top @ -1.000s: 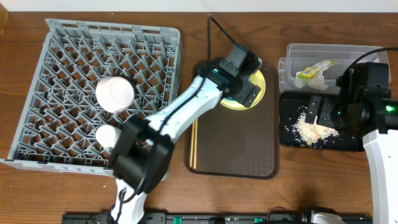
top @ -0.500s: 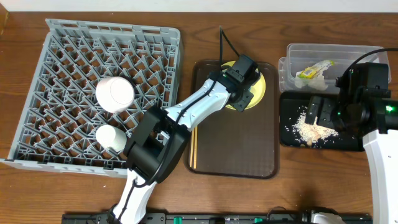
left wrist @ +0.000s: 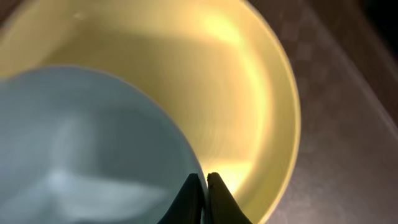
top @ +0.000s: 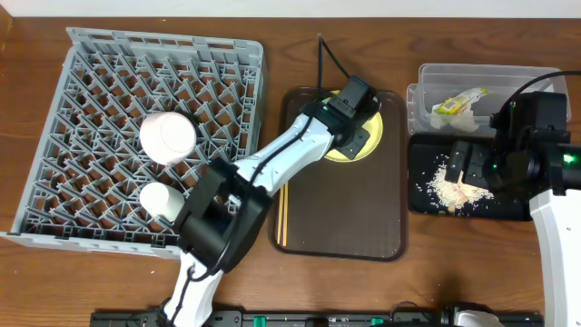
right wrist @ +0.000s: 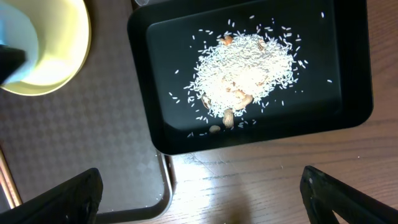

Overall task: Sort waste into correct bins and load items into the dishwasher
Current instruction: 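Reach the left gripper to the light-blue bowl on the yellow plate and grasp it, then carry the light-blue bowl into the rack's back row and release, then move the left gripper back to the chopsticks on the brown tray, then close the left gripper on the wooden chopsticks beside the plate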

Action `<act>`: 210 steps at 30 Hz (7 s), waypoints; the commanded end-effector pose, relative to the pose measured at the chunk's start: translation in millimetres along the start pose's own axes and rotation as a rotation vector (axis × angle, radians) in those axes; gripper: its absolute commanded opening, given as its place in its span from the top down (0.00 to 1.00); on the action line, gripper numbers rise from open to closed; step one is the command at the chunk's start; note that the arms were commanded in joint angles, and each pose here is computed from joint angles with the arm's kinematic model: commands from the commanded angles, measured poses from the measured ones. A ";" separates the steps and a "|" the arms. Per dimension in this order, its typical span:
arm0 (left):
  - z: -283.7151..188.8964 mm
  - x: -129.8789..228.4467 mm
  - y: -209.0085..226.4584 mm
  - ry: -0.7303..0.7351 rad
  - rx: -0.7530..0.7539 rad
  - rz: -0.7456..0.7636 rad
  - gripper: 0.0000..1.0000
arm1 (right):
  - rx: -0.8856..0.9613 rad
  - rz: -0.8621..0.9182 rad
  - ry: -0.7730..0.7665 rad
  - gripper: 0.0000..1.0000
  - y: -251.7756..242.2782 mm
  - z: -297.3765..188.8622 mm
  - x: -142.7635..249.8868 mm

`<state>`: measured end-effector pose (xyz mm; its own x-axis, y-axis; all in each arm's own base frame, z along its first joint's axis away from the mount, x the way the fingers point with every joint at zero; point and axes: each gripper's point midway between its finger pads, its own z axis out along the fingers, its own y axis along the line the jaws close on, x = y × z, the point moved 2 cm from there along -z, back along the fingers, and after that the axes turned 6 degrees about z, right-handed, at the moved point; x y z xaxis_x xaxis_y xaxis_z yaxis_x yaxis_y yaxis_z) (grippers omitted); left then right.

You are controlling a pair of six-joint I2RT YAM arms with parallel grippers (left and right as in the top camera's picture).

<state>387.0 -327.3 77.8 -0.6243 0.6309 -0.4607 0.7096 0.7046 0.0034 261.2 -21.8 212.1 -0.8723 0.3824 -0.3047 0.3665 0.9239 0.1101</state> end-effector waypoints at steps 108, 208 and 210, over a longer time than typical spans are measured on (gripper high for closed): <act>-146.7 147.8 27.3 0.367 -0.103 -0.760 0.20 | 0.006 0.011 -0.005 0.01 -1.6 -3.7 -0.9; -37.8 181.1 -18.6 0.217 -0.126 -0.590 0.25 | 0.011 0.011 0.012 0.01 -2.8 -3.7 3.1; -37.9 181.8 -19.0 0.221 -0.125 -0.590 0.25 | 0.011 0.011 0.013 0.01 -2.8 -3.7 3.2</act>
<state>244.4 -216.8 29.2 -0.9639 0.1555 -0.2160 0.1843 0.9756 -0.1197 255.3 -21.2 210.2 -0.8804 0.3831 -0.2797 0.3693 0.9236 0.1027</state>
